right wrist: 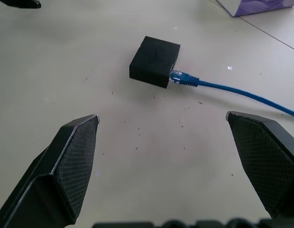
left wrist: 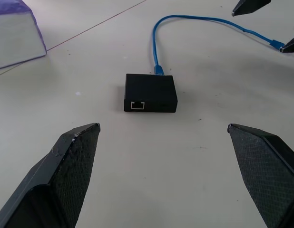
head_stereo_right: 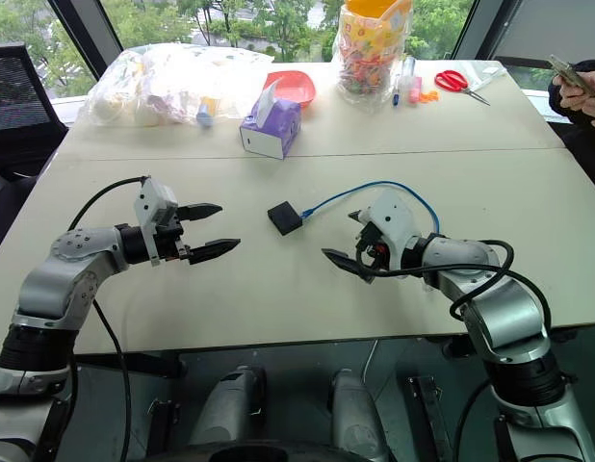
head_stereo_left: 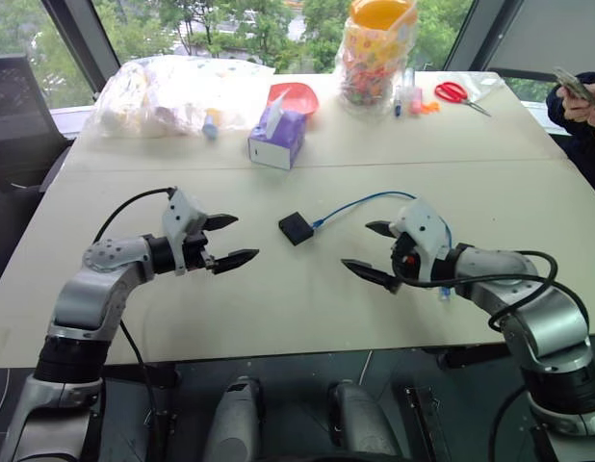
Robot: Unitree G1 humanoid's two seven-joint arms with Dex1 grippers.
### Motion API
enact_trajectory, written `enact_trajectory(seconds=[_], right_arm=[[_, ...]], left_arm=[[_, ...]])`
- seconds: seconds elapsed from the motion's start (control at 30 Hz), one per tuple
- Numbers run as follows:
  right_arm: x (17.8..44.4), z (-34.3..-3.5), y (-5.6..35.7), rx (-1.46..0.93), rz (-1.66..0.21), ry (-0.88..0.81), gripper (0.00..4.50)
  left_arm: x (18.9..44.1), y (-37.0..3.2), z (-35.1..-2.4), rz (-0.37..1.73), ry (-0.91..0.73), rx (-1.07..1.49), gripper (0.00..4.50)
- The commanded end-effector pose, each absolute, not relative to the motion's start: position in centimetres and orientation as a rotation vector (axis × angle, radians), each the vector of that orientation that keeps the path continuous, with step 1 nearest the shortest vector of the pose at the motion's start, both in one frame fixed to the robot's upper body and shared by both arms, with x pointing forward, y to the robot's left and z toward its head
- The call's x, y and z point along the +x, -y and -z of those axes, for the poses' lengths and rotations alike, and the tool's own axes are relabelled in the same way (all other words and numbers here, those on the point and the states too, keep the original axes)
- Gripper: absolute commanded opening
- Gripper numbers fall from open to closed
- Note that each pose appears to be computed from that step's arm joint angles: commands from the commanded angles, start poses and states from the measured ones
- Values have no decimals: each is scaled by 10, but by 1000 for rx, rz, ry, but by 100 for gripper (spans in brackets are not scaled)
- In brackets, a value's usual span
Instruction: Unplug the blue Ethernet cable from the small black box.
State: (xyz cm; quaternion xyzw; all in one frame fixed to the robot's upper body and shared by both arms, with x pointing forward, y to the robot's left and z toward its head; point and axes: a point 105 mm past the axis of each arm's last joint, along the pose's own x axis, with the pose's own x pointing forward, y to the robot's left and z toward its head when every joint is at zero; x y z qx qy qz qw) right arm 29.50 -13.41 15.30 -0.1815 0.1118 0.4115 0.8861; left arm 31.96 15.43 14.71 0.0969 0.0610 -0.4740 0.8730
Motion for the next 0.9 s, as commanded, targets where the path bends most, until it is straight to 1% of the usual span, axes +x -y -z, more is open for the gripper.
enact_trajectory(seconds=[0.03,0.13,0.23,0.43,0.47,0.53,0.57,0.67,0.77,0.9], right_arm=[[295,-166,135,-407,-868,-188,450],[295,-167,135,-420,-873,-188,450],[299,-166,140,-442,-862,-228,450],[303,-170,142,-470,-893,-255,450],[305,-171,142,-499,-893,-256,450],[310,-168,146,-584,-908,-312,450],[313,-171,145,-613,-928,-301,450],[323,-185,141,-628,-984,-282,450],[339,-196,131,-612,-1092,-296,450],[360,-191,124,-740,-1190,-370,450]], left_arm=[[321,-153,-160,1004,-85,203,449],[324,-154,-159,980,-82,208,449],[321,-152,-162,1000,-83,183,449],[320,-152,-162,1004,-90,178,449],[319,-152,-161,1005,-91,180,449],[318,-152,-160,1009,-94,187,449],[317,-152,-160,1011,-95,189,449],[316,-151,-159,1021,-99,199,449],[309,-148,-158,1068,-112,204,449],[305,-148,-156,1081,-125,217,449]])
